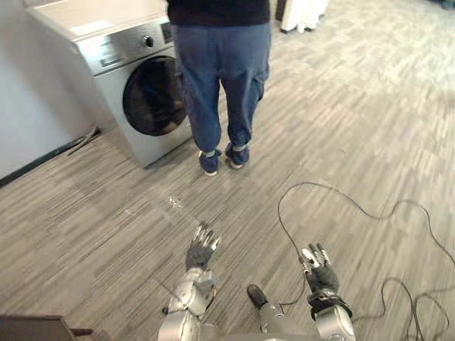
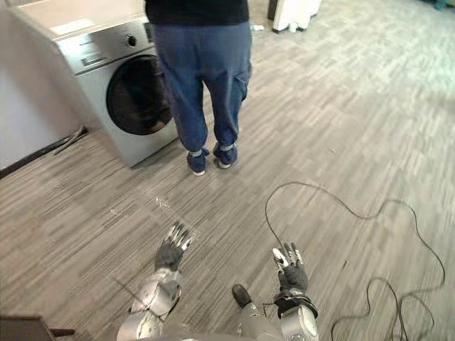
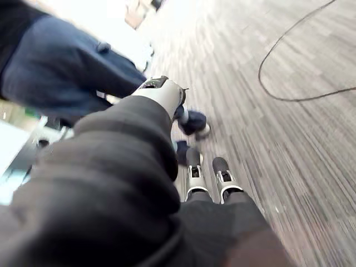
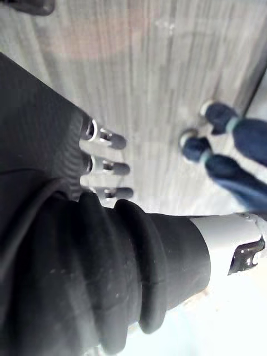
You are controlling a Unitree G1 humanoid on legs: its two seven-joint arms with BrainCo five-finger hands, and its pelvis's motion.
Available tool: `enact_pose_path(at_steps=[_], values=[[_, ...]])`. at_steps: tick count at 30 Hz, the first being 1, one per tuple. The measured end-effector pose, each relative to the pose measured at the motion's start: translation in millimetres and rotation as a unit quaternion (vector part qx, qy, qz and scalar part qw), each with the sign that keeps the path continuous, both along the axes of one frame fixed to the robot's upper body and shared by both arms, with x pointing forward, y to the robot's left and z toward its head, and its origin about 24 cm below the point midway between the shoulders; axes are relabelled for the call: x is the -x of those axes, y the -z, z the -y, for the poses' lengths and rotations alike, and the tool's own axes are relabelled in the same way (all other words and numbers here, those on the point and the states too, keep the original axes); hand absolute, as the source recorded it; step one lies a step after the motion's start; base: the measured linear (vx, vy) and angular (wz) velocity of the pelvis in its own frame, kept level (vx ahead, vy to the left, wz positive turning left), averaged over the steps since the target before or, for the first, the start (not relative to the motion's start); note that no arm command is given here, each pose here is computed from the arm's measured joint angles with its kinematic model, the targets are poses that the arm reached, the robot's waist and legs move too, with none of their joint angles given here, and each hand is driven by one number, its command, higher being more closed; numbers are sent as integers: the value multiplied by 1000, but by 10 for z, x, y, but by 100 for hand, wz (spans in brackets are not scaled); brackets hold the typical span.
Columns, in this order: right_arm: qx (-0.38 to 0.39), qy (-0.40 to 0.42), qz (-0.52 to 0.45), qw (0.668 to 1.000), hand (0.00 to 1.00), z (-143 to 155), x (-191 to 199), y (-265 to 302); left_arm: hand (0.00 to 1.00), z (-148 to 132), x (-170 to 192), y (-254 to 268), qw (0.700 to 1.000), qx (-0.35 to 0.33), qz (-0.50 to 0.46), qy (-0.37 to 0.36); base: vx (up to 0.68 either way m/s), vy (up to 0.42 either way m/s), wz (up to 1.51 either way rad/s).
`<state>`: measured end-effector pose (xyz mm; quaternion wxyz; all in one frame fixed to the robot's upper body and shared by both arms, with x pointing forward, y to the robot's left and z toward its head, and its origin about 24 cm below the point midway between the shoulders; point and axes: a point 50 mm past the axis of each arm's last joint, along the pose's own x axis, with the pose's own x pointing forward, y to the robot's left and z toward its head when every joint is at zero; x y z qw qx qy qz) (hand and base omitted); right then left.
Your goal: Organize washtable
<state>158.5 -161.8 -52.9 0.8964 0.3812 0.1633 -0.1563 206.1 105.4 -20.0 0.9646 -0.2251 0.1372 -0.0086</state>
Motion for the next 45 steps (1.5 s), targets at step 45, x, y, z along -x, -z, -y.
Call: enact_pose_path(at_steps=[45], values=[[87, -139, -135, 977, 0, -256, 74, 453, 0, -408, 521, 566, 980, 6, -173, -98, -3, 24, -51]])
